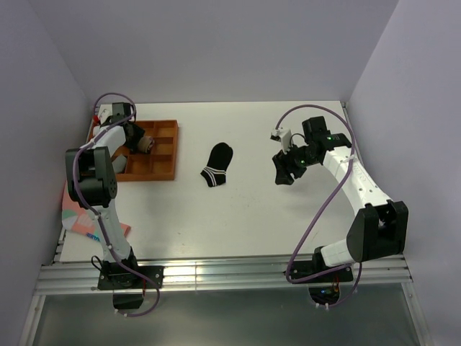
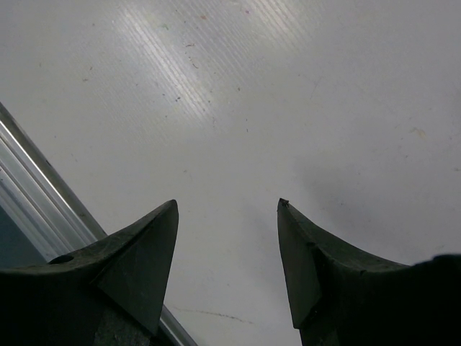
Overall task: Roll the socks
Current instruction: Place the sock in the storage box.
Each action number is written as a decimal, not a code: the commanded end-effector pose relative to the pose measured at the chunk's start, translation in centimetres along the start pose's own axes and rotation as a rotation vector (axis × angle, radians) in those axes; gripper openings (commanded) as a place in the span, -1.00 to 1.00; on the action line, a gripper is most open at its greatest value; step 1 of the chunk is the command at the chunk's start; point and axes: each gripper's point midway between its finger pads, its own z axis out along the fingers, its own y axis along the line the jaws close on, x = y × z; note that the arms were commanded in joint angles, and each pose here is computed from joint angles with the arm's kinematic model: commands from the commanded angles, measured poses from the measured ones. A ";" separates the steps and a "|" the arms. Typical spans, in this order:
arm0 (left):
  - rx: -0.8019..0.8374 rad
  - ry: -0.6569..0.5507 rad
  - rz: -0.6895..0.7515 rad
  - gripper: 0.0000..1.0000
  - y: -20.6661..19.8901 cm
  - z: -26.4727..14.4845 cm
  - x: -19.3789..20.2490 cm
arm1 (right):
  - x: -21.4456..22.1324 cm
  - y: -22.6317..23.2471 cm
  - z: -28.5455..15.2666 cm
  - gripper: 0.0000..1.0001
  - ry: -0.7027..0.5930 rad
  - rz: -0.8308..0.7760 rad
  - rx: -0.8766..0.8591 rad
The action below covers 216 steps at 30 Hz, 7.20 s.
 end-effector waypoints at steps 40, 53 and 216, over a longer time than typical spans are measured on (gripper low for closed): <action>-0.111 0.368 0.295 -0.99 6.7 -1.5 8.7 | 1.7 -0.4 0.3 0.29 0.015 -0.030 0.034; -0.029 0.385 0.383 -0.99 4.9 -3.5 6.6 | 1.3 -0.3 0.4 0.29 0.014 -0.038 0.012; -0.104 0.147 0.245 0.25 1.6 -3.3 0.8 | -5.0 -0.6 1.0 0.27 0.089 -0.067 0.012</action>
